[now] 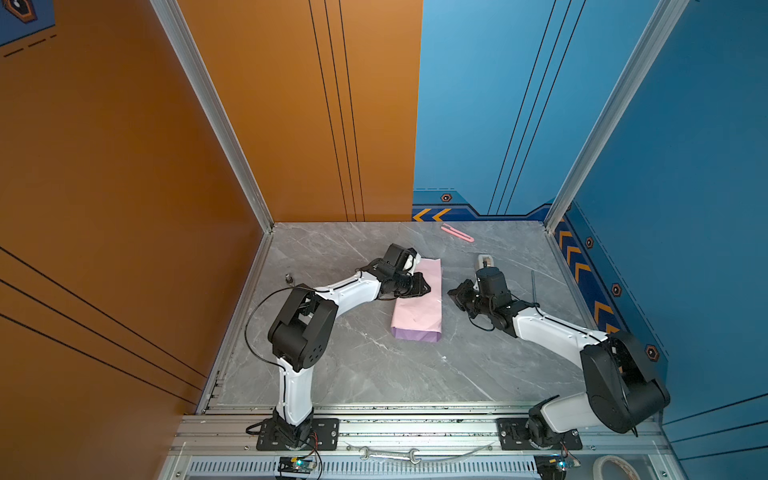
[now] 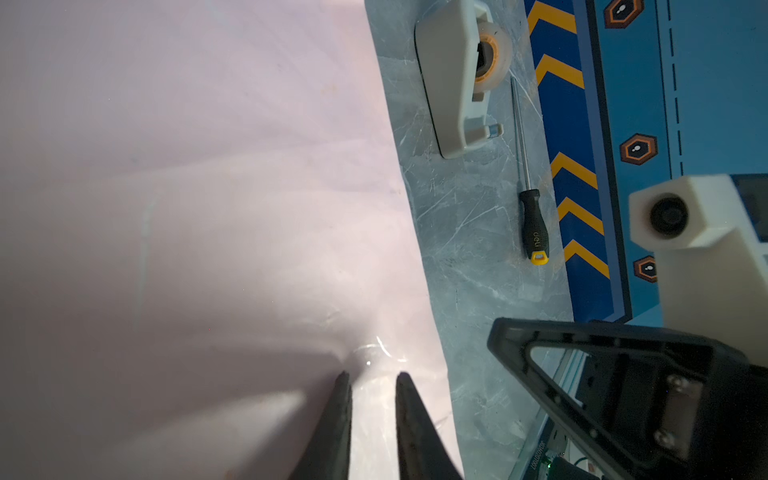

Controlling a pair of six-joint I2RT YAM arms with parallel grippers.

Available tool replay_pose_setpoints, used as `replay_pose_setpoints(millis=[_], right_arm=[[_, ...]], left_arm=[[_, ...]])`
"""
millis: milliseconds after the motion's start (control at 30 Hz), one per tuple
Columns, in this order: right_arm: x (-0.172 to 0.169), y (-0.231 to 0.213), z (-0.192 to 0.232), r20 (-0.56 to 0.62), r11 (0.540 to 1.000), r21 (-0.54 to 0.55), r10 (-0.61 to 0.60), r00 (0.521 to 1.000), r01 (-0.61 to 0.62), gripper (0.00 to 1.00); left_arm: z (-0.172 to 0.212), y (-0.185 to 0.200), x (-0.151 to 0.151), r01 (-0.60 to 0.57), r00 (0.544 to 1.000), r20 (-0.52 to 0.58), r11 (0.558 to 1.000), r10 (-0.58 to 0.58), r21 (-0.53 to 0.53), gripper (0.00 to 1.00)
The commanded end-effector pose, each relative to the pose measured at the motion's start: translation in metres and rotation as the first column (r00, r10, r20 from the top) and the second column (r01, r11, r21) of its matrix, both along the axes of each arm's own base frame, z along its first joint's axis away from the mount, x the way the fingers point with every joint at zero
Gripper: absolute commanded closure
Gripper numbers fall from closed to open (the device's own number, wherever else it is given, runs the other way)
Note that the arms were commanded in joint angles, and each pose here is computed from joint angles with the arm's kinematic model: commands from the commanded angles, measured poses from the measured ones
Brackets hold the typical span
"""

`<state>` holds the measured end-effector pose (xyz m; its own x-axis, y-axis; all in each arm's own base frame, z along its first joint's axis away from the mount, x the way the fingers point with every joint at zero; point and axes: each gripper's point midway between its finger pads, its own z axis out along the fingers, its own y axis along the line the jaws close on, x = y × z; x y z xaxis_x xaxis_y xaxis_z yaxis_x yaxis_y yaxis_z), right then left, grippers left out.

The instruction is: Wrap the gift box in paper

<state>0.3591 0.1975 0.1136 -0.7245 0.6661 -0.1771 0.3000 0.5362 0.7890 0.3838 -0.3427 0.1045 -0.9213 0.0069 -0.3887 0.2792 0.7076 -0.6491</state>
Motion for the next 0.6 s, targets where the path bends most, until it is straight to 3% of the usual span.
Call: replay_pose_setpoints(millis=[0, 567], right_arm=[[0.01, -0.008, -0.003, 0.035, 0.999, -0.009, -0.04, 0.999, 0.04, 1.0], [0.021, -0.026, -0.025, 0.021, 0.994, -0.063, -0.084, 0.996, 0.085, 1.0]], left_arm=[[-0.044, 0.018, -0.013, -0.003, 0.994, -0.109, 0.995, 0.014, 0.103, 0.78], [-0.046, 0.019, -0.013, -0.004, 0.993, -0.115, 0.994, 0.016, 0.106, 0.78]])
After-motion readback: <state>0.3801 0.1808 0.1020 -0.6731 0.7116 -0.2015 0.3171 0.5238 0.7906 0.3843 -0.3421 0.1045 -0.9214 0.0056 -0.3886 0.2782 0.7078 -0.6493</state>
